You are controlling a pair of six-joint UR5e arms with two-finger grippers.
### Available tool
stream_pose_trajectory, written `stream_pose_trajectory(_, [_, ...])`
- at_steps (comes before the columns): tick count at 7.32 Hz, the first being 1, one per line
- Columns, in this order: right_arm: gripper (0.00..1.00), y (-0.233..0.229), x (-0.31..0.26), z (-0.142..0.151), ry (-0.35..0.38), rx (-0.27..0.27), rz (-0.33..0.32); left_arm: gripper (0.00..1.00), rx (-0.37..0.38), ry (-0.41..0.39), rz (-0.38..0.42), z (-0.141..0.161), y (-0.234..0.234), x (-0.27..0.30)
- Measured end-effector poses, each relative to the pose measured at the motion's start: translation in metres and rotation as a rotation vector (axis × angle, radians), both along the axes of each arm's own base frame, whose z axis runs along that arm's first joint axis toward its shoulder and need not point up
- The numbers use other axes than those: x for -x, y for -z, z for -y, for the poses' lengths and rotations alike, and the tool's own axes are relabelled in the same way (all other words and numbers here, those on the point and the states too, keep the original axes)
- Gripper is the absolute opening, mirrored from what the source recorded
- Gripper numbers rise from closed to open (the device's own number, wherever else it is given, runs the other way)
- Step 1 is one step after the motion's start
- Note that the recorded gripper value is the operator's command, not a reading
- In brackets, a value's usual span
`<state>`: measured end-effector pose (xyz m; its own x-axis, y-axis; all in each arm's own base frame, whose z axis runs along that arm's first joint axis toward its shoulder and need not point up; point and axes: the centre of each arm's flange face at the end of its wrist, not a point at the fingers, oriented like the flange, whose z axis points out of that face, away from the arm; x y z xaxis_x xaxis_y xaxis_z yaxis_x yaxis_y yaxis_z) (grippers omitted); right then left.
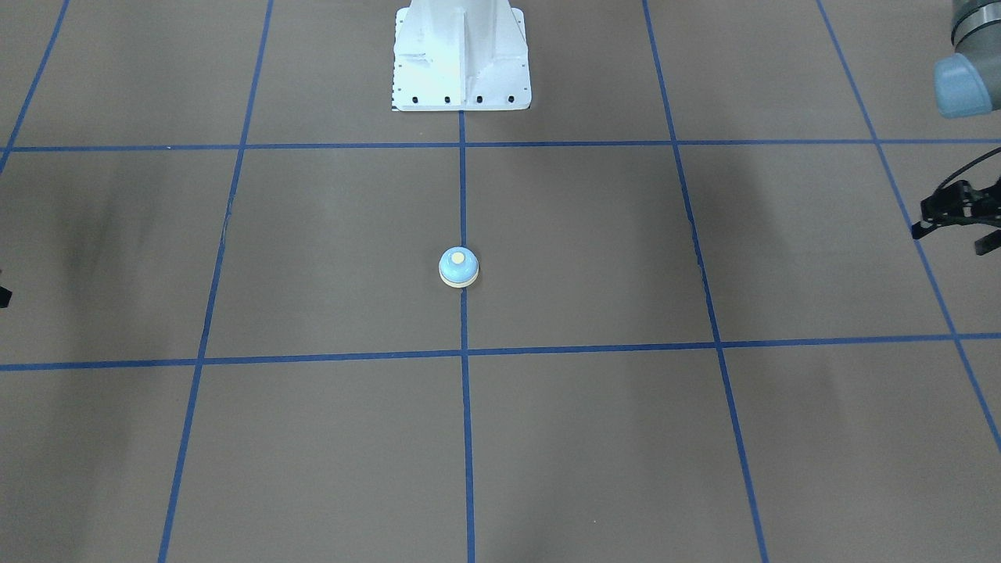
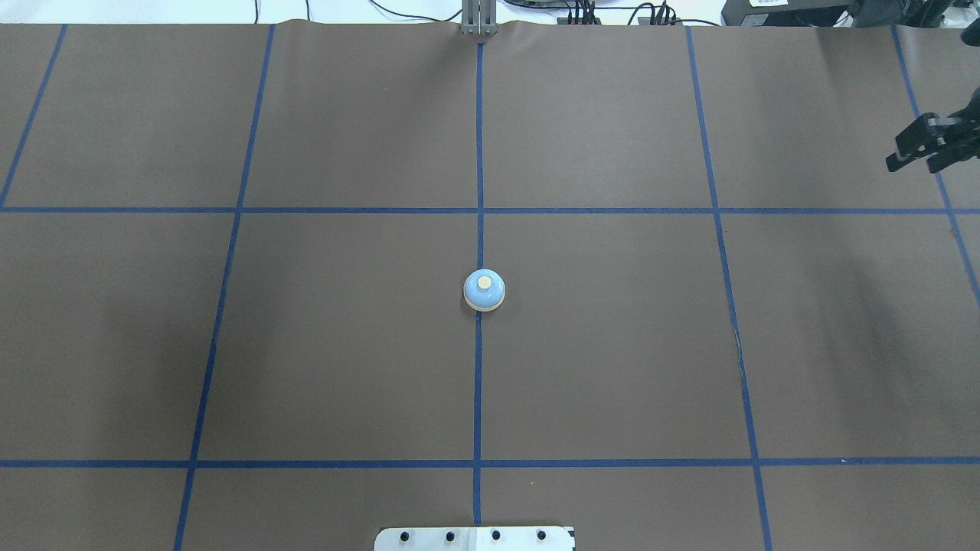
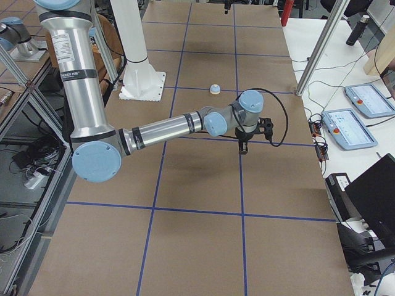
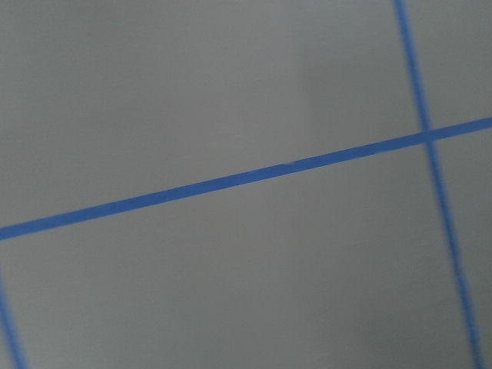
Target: Place and press bell with both arms
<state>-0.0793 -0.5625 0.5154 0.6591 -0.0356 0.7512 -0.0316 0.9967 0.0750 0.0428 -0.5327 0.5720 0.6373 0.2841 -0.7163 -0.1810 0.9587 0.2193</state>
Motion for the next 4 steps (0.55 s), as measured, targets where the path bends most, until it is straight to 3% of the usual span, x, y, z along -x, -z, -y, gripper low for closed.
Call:
stream_pose_trajectory(2, [1.00, -0.039, -0.050, 0.003, 0.041, -0.036, -0.037, 0.99, -0.020, 0.002, 0.024, -0.002, -0.048, 0.055])
stream_pose_trajectory(4, [1.00, -0.069, -0.081, 0.004, 0.081, -0.049, -0.063, 0.99, -0.005, 0.013, 0.028, -0.004, -0.067, 0.073])
